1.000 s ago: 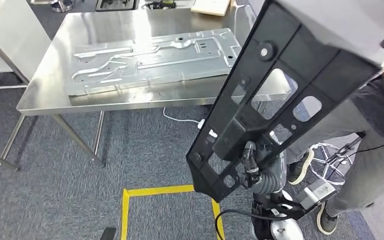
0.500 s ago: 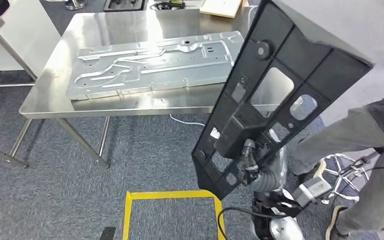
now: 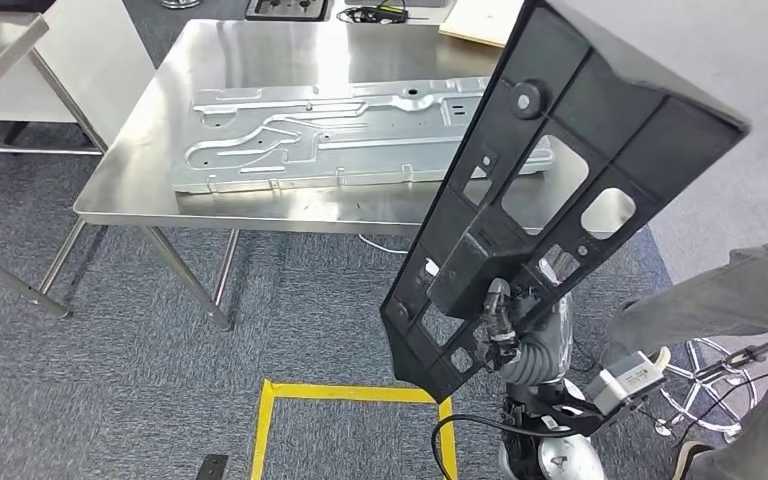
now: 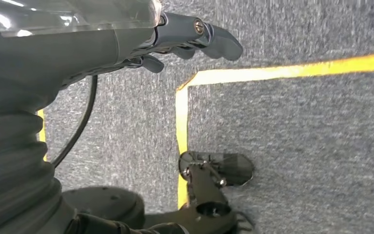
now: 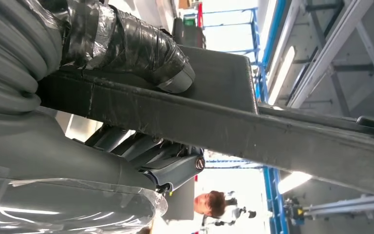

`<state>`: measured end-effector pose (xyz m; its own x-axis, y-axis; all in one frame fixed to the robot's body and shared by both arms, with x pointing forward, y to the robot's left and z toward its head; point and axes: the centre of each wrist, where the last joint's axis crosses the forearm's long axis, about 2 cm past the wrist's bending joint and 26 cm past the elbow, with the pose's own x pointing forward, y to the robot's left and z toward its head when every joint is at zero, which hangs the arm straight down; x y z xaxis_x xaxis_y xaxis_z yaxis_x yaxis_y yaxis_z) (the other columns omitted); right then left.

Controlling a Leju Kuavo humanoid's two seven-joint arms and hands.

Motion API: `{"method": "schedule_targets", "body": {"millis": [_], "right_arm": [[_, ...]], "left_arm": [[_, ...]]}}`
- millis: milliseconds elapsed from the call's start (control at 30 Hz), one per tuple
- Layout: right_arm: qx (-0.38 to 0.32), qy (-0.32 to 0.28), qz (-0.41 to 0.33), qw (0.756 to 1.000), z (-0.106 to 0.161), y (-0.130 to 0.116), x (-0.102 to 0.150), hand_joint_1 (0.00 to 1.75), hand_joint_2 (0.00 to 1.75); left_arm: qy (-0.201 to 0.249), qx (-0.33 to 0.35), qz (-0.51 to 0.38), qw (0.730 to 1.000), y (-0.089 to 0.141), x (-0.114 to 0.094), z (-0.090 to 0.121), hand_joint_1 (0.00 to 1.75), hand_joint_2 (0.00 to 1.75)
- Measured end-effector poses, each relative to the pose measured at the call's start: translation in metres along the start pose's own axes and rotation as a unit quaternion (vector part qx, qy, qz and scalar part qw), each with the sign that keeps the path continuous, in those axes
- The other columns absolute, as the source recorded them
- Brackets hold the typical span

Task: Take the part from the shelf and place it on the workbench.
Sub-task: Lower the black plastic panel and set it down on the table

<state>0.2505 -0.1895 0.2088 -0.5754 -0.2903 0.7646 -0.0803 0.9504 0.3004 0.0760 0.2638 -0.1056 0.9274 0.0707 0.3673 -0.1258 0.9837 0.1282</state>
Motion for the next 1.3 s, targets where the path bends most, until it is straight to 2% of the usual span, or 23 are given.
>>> {"method": "schedule_targets", "body": {"millis": [1300], "right_arm": [[0.011,-0.001,-0.012,1.0,0.0008,0.0006,0.0001,1.75,1.75]], "left_arm": [[0.001,-0.002,-0.009,1.0,0.003,-0.0011,-0.0004,0.0,1.75]]}}
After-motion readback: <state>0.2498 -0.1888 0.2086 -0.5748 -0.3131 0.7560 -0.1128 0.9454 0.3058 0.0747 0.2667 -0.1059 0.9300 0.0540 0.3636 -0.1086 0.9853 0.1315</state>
